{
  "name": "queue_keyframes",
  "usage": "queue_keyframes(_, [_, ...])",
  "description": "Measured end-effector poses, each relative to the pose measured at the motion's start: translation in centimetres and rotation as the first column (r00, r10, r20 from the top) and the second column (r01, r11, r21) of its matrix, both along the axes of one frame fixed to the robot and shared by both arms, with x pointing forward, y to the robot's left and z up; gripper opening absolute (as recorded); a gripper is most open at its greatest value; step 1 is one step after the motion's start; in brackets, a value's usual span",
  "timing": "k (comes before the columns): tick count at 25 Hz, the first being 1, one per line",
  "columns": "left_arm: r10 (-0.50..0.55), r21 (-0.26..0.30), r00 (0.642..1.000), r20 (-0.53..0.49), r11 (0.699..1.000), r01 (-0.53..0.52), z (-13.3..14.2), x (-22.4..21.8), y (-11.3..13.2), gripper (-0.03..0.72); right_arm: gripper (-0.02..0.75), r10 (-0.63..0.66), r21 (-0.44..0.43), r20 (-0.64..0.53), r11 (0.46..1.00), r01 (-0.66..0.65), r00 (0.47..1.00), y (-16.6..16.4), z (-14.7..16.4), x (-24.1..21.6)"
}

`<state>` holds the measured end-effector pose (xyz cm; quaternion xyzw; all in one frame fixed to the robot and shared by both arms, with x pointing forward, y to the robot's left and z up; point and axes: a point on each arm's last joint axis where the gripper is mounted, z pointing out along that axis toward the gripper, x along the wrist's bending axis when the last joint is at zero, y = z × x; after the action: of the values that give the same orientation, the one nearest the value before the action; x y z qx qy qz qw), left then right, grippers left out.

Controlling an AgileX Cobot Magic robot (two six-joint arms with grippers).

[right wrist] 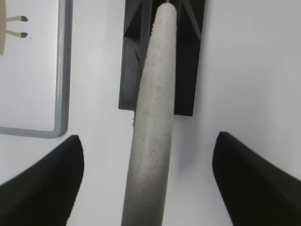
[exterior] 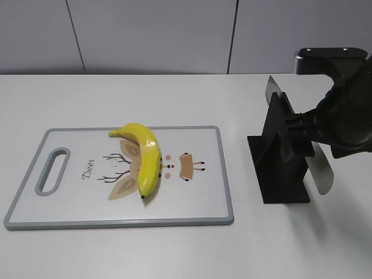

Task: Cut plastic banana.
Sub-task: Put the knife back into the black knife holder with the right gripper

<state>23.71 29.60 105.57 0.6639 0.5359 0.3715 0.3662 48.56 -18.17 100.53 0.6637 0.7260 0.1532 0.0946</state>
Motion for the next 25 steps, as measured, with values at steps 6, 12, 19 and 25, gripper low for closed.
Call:
queue_keyframes(6, [0.000, 0.000, 1.000, 0.000, 1.000, 0.000, 0.0, 0.0, 0.0, 0.662, 0.650, 0.081, 0.031, 0.151, 0.996, -0.087, 0.985, -0.6, 3.5, -1.3])
queue_keyframes(12, [0.000, 0.000, 1.000, 0.001, 1.000, 0.000, 0.0, 0.0, 0.0, 0.656, 0.645, 0.249, 0.008, 0.326, 0.964, -0.266, 0.912, -1.6, 7.8, -4.2])
queue_keyframes(19, [0.000, 0.000, 1.000, 0.001, 1.000, 0.000, 0.0, 0.0, 0.0, 0.638, 0.620, 0.362, -0.046, 0.425, 0.924, -0.380, 0.830, -4.2, 7.8, -10.0])
queue_keyframes(25, [0.000, 0.000, 1.000, 0.001, 1.000, 0.000, 0.0, 0.0, 0.0, 0.617, 0.592, 0.374, -0.060, 0.466, 0.918, -0.393, 0.802, -6.7, 6.1, -15.0])
